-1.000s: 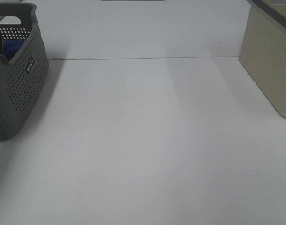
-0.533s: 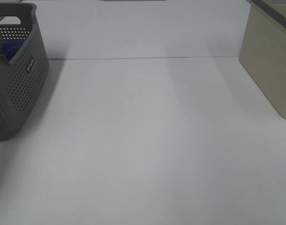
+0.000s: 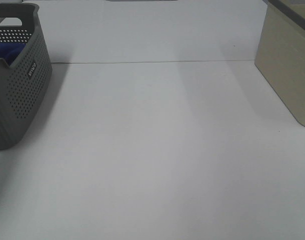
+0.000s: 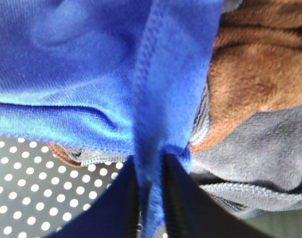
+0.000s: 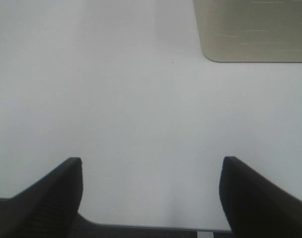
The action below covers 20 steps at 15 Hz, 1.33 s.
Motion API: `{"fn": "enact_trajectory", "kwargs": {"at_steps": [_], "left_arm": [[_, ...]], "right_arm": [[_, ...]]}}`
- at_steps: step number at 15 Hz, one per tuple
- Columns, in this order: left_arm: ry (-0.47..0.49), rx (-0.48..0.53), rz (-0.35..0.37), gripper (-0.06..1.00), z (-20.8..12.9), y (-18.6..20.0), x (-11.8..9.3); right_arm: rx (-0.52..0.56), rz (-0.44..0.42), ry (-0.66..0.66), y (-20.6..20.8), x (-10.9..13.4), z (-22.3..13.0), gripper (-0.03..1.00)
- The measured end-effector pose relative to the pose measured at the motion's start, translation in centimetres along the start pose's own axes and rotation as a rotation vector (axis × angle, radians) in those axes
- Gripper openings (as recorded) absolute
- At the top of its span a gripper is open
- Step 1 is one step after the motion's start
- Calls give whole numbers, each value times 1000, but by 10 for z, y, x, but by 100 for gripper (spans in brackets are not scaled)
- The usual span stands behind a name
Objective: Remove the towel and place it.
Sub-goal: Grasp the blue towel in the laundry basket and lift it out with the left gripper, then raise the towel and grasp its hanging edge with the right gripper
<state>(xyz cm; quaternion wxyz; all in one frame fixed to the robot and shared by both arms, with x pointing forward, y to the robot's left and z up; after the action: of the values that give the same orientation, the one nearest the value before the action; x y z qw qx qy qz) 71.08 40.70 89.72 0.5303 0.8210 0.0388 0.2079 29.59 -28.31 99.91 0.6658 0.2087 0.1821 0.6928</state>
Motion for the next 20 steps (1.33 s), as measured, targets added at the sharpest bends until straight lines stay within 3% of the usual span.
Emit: {"fn": "enact_trajectory", "kwargs": {"at_steps": [2, 7, 10, 15, 20], "left_arm": [[0, 4, -8, 0, -1, 0, -1], [72, -14, 22, 0, -15, 37, 4], [246, -85, 136, 0, -41, 106, 12], [372, -271, 282, 0, -68, 204, 3], [502, -477, 533, 0, -99, 297, -5]], "right_arm": [[0, 0, 0, 0, 0, 0, 75], [0, 0, 0, 0, 0, 0, 75], [0, 1, 0, 0, 0, 0, 75], [0, 1, 0, 0, 0, 0, 75], [0, 1, 0, 0, 0, 0, 75]]}}
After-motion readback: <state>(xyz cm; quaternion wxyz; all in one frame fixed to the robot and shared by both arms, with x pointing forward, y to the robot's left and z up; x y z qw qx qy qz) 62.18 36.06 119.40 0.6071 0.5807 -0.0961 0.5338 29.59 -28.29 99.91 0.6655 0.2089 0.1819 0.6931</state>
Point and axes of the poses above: a point on each arm's last joint axis where the gripper is mounted, y pointing back along that axis away from the gripper, x along the wrist's bending axis when the last joint is at zero, z = x × y, the point moved 7 cm from there along -y, pointing out along that axis toward the gripper, and after that the axes turned 2 degrees about -y, right-handed, at the moved point
